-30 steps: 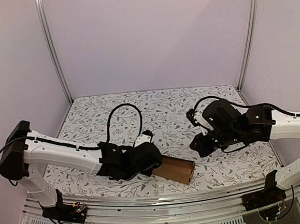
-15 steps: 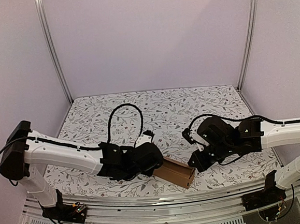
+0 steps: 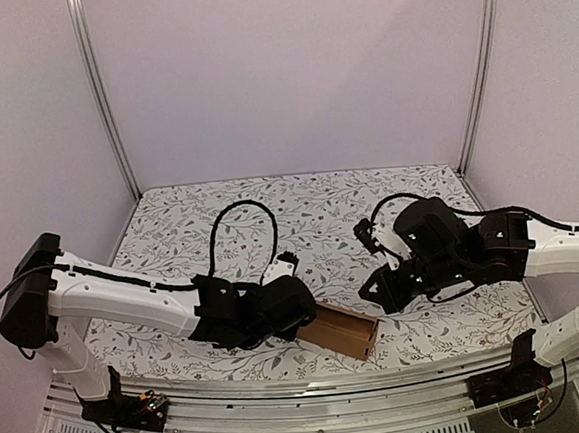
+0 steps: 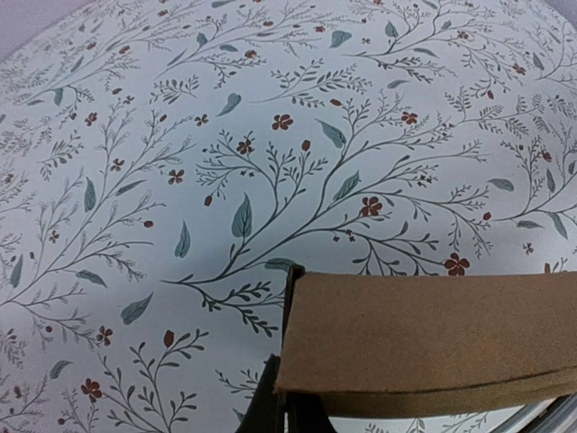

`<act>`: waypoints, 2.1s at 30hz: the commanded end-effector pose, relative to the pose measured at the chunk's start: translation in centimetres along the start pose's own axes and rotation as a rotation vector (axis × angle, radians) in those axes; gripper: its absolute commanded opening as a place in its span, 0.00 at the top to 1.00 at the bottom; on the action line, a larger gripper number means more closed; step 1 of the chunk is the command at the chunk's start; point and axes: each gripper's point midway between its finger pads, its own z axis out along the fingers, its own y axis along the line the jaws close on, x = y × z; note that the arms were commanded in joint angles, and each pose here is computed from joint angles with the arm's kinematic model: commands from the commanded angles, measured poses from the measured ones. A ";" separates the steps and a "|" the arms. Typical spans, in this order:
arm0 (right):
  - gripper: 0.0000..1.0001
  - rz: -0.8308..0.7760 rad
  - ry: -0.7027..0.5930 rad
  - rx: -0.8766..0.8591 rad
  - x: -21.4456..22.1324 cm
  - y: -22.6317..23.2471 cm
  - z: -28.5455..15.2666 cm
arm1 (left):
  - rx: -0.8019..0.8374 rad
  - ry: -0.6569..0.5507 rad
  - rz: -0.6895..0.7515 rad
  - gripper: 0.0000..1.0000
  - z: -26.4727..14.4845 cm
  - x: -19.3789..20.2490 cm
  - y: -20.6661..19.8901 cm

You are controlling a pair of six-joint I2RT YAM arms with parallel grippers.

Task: Fold the paper box

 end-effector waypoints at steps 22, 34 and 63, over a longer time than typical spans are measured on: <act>0.97 -0.033 0.145 -0.012 4.8 0.6 3.6 | -0.027 0.292 0.179 1.00 1.4 8.8 0.8; 0.97 -0.054 0.062 0.044 1.5 0.8 4.3 | -0.041 0.291 0.168 0.99 0.9 8.7 1.2; 1.00 -0.055 0.164 0.143 6.4 -2.5 8.0 | 0.114 0.293 0.129 0.50 -2.0 7.8 0.2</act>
